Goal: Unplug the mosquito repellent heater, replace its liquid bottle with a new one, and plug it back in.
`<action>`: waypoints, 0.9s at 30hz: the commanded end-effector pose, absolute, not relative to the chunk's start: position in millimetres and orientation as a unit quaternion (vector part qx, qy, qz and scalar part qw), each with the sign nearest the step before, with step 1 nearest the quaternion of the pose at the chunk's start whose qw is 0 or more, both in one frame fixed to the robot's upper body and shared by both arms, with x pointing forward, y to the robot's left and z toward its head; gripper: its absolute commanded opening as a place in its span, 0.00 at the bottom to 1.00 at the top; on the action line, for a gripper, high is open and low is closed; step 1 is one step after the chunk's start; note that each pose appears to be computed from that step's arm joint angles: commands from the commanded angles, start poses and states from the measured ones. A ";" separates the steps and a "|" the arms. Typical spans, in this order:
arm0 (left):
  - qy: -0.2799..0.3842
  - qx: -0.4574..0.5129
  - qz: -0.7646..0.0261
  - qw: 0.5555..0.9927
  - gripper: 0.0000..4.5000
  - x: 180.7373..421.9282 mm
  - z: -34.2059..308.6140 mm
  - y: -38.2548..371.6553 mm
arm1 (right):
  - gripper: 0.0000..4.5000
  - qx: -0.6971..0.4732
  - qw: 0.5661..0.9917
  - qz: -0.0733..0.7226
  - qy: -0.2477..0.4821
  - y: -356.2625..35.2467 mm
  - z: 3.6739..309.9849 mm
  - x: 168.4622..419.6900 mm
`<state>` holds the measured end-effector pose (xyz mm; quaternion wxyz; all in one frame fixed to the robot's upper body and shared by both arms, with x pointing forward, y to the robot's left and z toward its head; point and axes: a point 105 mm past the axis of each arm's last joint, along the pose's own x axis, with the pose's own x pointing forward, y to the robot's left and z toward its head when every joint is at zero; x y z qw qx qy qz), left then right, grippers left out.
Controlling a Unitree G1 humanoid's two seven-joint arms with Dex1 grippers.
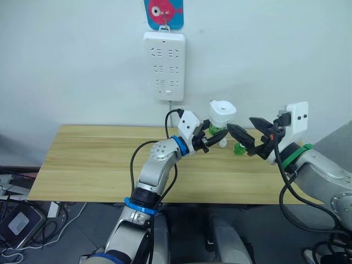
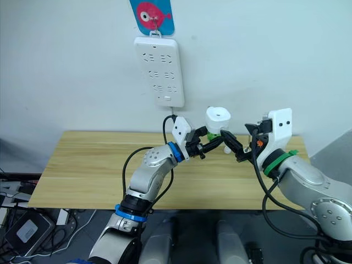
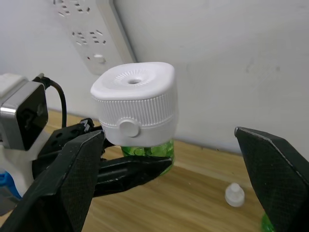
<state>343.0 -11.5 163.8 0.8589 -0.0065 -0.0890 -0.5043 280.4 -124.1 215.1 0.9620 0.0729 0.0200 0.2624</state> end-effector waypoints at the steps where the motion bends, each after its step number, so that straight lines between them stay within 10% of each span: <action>1: -0.132 0.006 -0.523 0.842 0.49 333.5 185.2 -20.4 | 1.00 0.077 0.960 0.269 -0.014 -114.8 227.3 280.8; 14: -0.136 0.015 -0.519 0.844 0.49 327.5 184.5 -24.4 | 1.00 0.074 0.961 0.265 -0.021 -98.6 222.5 300.4; 19: -0.133 0.015 -0.518 0.845 0.49 327.0 183.1 -24.2 | 0.70 0.072 0.962 0.263 -0.028 -99.9 223.7 302.2; 25: -0.123 0.012 -0.523 0.843 0.49 325.8 177.9 -23.3 | 0.68 0.077 0.962 0.260 -0.038 -99.9 228.0 303.3; 27: -0.113 -0.002 -0.530 0.840 0.66 322.7 174.8 -18.0 | 0.68 0.075 0.962 0.260 -0.039 -100.4 227.0 303.2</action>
